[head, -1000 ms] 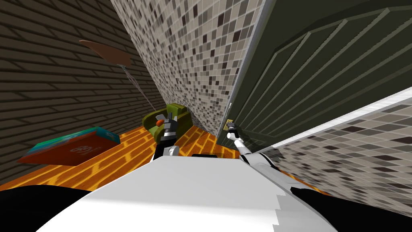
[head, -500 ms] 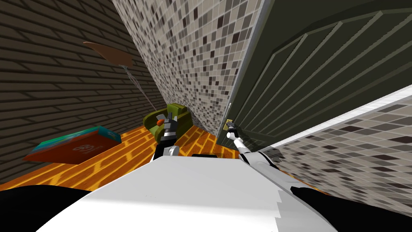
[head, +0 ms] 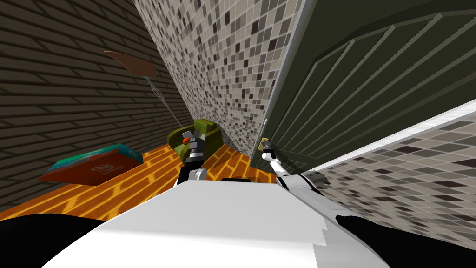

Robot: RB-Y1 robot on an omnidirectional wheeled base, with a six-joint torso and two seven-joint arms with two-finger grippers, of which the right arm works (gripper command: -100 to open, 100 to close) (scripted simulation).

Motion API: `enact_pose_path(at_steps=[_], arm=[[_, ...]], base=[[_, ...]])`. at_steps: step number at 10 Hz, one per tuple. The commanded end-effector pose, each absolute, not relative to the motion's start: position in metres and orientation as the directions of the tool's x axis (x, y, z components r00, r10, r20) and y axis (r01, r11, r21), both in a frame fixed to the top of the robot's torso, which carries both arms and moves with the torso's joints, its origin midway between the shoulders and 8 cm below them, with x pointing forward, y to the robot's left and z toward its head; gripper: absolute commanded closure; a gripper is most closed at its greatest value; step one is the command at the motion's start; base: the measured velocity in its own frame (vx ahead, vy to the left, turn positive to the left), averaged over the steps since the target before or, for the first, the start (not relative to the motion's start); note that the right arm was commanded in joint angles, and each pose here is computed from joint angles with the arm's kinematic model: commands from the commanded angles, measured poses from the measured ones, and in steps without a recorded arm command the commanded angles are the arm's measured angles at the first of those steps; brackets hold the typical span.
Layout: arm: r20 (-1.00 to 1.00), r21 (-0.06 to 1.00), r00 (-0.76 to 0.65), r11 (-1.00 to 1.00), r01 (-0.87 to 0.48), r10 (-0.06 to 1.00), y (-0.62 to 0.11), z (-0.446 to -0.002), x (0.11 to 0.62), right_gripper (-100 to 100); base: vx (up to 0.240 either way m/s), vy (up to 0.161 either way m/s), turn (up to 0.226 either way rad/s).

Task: Pull the door open

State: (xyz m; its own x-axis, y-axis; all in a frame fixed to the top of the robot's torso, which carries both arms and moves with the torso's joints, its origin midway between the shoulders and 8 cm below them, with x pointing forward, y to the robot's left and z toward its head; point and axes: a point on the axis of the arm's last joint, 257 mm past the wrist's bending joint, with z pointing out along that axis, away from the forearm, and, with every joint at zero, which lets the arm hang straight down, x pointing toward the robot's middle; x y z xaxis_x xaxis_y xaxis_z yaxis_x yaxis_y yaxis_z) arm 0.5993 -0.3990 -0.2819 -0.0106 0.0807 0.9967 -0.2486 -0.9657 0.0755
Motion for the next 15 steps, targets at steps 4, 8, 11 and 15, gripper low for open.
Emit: enact_pose_path(at_steps=[4, 8, 11, 15], arm=[[0.999, 0.018, -0.028, -0.971, -0.238, 0.025, -0.396, -0.280, 0.600, 100], [1.000, 0.009, -0.019, -0.970, -0.242, 0.014, -0.393, -0.286, 0.598, -100], [1.000, 0.001, -0.003, -0.971, -0.239, 0.002, -0.389, -0.295, 0.595, -100], [1.000, 0.003, -0.009, -0.969, -0.247, 0.005, -0.393, -0.296, 0.592, -100]], base=[[-0.052, -0.015, 0.039], [-0.180, 0.064, -0.027], [-0.198, 0.068, -0.051], [0.072, -0.041, 0.016]])
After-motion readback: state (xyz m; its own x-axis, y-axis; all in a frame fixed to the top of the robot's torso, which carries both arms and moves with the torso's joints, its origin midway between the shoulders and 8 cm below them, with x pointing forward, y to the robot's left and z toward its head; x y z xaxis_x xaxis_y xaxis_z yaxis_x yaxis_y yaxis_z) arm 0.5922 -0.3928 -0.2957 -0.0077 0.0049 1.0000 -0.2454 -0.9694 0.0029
